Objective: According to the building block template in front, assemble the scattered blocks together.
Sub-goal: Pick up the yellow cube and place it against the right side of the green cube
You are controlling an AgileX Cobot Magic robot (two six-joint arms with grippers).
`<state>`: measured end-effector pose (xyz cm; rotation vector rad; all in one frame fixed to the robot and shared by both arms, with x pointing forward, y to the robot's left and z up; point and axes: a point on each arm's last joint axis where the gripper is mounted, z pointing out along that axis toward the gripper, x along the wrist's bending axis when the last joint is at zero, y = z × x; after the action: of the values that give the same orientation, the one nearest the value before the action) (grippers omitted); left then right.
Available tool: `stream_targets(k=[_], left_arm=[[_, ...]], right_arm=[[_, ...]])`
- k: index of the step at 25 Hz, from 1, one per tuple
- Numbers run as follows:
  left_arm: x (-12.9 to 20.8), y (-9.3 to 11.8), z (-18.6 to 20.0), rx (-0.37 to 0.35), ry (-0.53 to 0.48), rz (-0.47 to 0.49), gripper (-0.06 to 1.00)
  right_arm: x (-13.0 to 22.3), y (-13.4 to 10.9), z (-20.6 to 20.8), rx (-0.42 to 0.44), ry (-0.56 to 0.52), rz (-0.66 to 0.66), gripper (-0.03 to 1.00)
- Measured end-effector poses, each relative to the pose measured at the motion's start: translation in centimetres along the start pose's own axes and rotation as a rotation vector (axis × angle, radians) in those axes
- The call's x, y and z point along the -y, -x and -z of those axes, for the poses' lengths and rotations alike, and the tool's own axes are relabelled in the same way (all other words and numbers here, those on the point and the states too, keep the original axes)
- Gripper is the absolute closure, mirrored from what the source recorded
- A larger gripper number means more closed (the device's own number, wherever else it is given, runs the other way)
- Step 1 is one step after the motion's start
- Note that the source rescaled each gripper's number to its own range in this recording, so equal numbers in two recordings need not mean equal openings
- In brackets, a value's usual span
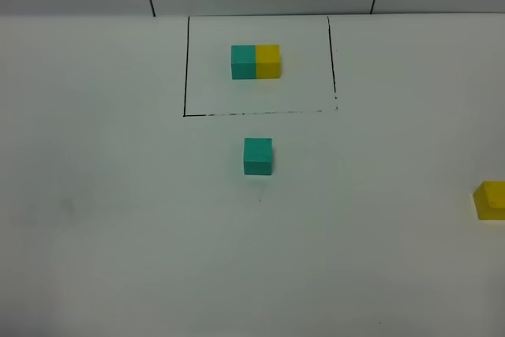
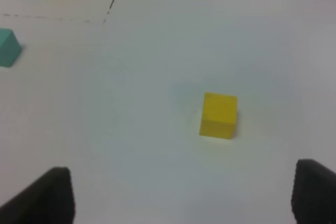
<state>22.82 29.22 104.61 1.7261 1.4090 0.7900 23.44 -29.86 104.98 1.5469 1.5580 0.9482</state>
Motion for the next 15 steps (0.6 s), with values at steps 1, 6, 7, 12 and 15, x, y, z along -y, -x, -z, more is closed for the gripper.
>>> stream_targets(k=[1,6,7,12,15], left_arm=[[0.0,0.0,0.0,0.0,0.0,0.0,0.26],[0.0,0.0,0.0,0.0,0.0,0.0,0.26],[0.0,0.0,0.0,0.0,0.0,0.0,0.26],[0.0,0.02,-0.02,-0.022,-0.001,0.014,0.26],[-0.03,0.07,-0.06,-0.06,-0.001,0.037,0.26]], right_arm=[[0.0,0.0,0.0,0.0,0.0,0.0,0.08],[0.0,0.0,0.0,0.0,0.0,0.0,0.08],[0.0,0.0,0.0,0.0,0.0,0.0,0.08],[0.0,0.0,0.0,0.0,0.0,0.0,0.08],[0.0,0.0,0.0,0.0,0.0,0.0,0.08]])
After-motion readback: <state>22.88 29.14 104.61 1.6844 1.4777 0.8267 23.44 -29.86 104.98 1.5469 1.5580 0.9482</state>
